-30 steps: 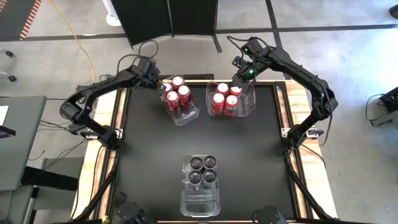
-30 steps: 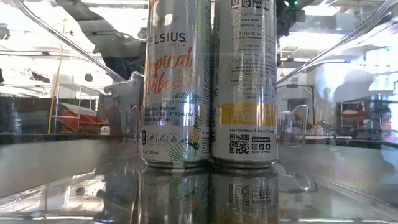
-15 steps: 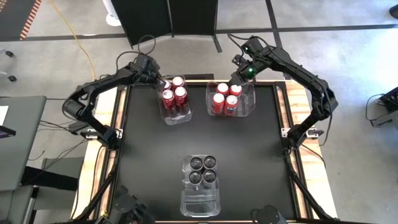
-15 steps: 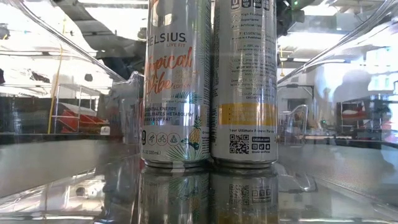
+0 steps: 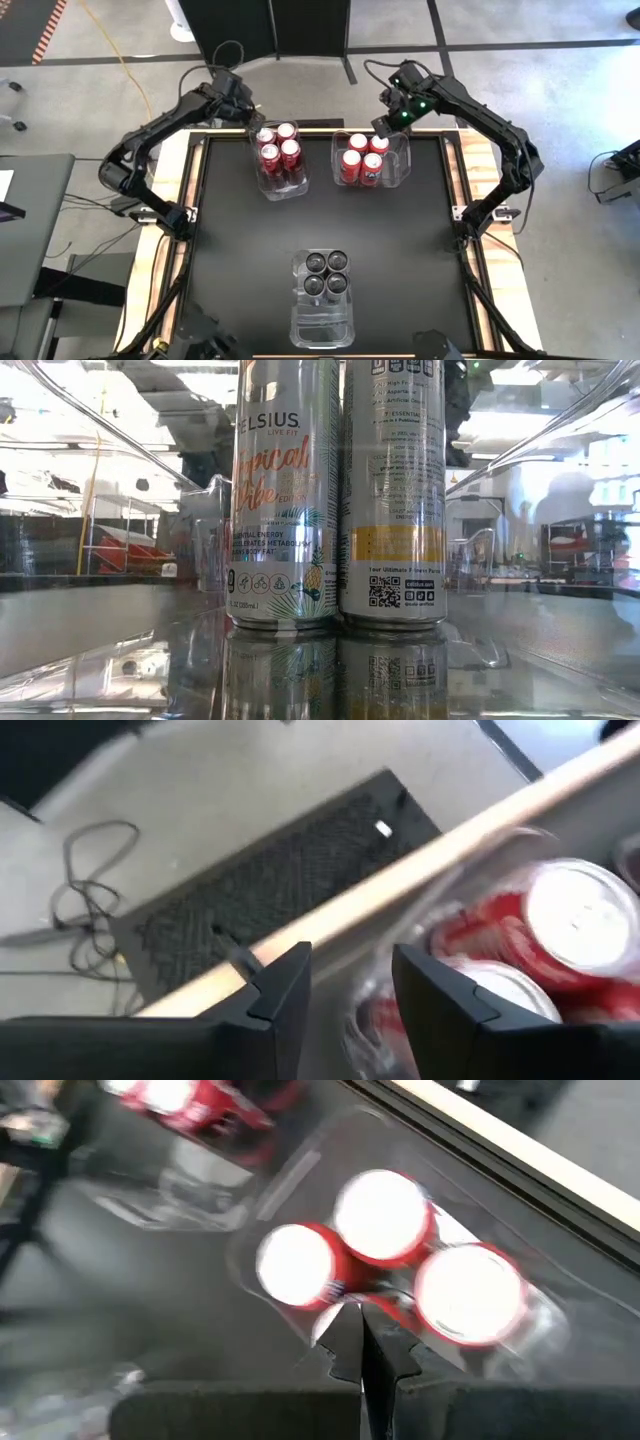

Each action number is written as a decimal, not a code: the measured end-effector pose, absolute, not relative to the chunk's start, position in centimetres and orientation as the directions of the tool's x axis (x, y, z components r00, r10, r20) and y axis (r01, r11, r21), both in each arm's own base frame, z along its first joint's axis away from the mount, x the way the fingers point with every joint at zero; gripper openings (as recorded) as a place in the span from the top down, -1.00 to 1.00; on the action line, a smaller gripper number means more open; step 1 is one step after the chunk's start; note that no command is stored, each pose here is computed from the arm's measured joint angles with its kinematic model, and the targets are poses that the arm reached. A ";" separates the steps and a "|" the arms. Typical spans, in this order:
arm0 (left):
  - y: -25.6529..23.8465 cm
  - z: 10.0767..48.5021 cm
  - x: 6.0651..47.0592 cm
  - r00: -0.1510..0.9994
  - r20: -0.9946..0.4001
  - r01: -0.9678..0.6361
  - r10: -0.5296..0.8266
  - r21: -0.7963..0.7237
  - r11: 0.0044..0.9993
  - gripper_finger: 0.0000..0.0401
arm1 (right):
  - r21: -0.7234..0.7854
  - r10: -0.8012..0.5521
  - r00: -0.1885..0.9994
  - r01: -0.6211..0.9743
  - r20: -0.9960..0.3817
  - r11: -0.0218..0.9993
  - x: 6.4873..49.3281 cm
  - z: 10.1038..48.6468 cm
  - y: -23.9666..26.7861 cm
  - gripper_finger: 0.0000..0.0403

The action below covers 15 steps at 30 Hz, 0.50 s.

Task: Sort soda cans
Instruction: Adjust the left transparent bin

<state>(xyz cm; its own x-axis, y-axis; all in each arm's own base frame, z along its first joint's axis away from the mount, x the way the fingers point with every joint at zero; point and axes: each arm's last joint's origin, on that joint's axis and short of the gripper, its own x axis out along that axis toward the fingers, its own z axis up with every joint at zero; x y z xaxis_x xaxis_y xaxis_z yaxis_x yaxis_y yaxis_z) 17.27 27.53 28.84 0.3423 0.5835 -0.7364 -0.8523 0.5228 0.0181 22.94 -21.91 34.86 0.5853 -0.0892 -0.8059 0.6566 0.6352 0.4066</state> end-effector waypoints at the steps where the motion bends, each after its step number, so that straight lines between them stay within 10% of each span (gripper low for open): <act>1: 27.3 29.2 17.4 0.357 -0.747 -0.842 0.560 0.002 0.540 0.30 | 0.383 -0.104 0.560 0.678 -0.822 0.628 22.8 34.8 -21.9 0.93; 15: 14.1 31.0 24.3 0.571 -0.740 -0.659 0.354 -0.157 0.735 0.65 | 0.339 -0.137 0.519 0.713 -0.844 0.613 21.5 35.6 -21.2 0.93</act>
